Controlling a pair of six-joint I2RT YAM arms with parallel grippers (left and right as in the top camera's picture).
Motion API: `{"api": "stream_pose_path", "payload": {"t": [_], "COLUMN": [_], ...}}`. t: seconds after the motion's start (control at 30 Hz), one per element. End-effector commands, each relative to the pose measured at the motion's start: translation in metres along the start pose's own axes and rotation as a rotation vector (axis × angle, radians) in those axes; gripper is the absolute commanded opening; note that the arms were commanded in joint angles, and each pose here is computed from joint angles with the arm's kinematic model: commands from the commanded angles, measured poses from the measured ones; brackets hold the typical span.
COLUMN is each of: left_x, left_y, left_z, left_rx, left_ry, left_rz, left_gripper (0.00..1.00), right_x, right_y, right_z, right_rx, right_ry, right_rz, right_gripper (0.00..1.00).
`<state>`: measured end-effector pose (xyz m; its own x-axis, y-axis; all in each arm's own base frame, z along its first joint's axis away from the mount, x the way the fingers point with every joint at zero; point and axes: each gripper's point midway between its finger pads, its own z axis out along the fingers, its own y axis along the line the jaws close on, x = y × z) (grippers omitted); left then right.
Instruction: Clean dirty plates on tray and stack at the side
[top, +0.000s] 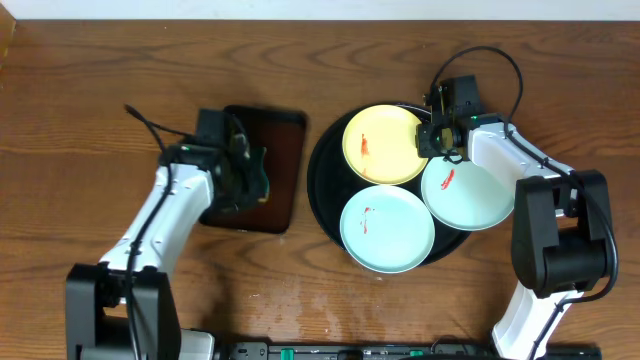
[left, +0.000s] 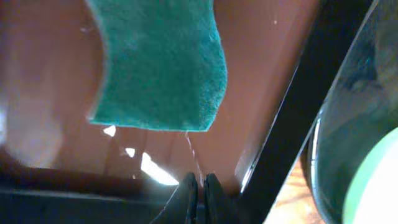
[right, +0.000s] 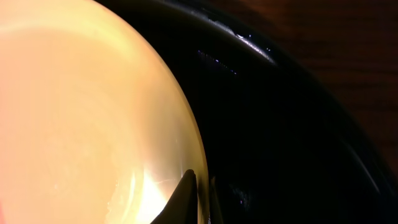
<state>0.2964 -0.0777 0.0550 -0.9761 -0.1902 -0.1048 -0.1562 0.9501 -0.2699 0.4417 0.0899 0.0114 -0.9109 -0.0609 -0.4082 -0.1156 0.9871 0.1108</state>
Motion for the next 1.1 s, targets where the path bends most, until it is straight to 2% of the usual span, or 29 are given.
{"api": "stream_pose_path", "payload": {"t": [0.0, 0.53, 1.07], "left_x": [0.009, 0.004, 0.004], "left_y": [-0.002, 0.003, 0.003], "left_z": [0.013, 0.027, 0.028], "left_rx": [-0.006, -0.084, -0.083], "left_ry": [0.014, -0.060, -0.063], "left_rz": [0.029, 0.076, 0.075], "left_gripper": [0.08, 0.09, 0.11], "right_x": [-0.009, -0.008, -0.008], "right_y": [0.006, 0.006, 0.006], "right_z": [-0.009, -0.009, -0.009], "right_rx": [-0.014, -0.013, -0.013], "right_ry": [-0.029, -0.025, -0.025], "right_rz": [-0.012, -0.012, -0.012], "right_gripper": [0.07, 0.07, 0.04]}}
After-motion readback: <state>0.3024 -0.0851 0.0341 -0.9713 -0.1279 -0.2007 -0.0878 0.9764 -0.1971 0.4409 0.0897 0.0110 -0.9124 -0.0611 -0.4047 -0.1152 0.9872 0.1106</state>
